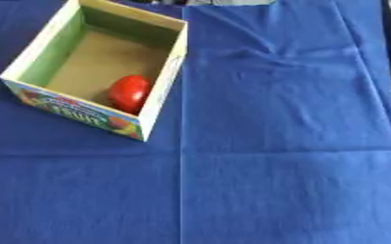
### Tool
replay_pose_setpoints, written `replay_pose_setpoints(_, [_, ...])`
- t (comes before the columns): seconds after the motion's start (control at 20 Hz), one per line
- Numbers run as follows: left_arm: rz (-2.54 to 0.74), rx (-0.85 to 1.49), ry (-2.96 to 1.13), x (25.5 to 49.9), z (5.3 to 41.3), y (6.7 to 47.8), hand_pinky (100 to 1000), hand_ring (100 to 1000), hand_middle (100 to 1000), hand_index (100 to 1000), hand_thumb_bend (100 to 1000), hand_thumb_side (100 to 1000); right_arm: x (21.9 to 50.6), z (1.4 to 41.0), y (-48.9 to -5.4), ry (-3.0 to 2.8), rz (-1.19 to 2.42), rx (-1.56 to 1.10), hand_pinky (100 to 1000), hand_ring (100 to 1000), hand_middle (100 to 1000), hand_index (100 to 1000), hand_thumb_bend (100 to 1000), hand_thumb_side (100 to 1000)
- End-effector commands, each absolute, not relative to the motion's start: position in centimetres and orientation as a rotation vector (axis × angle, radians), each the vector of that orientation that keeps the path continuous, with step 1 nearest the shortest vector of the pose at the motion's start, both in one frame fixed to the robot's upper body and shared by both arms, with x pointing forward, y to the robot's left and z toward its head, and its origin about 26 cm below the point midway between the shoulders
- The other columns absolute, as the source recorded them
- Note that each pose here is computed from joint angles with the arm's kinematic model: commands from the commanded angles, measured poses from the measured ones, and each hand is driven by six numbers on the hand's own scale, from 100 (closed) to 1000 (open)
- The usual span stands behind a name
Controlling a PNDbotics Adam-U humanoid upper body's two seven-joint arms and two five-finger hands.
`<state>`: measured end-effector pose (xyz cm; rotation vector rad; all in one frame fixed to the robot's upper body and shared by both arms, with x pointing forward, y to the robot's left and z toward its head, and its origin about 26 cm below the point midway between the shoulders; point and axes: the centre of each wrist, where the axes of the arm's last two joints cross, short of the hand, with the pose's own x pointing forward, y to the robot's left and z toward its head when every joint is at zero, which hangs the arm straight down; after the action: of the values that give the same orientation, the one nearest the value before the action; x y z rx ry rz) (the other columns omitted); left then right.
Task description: Pick up objects on the table and place them in the box.
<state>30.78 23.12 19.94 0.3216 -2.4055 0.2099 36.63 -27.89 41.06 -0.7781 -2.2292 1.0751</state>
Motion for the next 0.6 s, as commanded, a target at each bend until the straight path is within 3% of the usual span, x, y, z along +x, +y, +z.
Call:
replay_pose_setpoints(0.05, [0.227, 0.343, -2.431, 30.5, 20.5, 23.5, 582, 891, 829, 656, 100, 898, 34.0, 42.1, -29.3, -2.339, 1.000, -0.822, 683, 674, 673, 854, 100, 749])
replay_pose_setpoints(0.6, [0.247, 0.394, -2.439, 30.5, 20.6, 24.1, 580, 890, 829, 657, 100, 900, 29.5, 37.6, -30.5, -2.400, 0.776, -0.762, 684, 660, 659, 859, 100, 798])
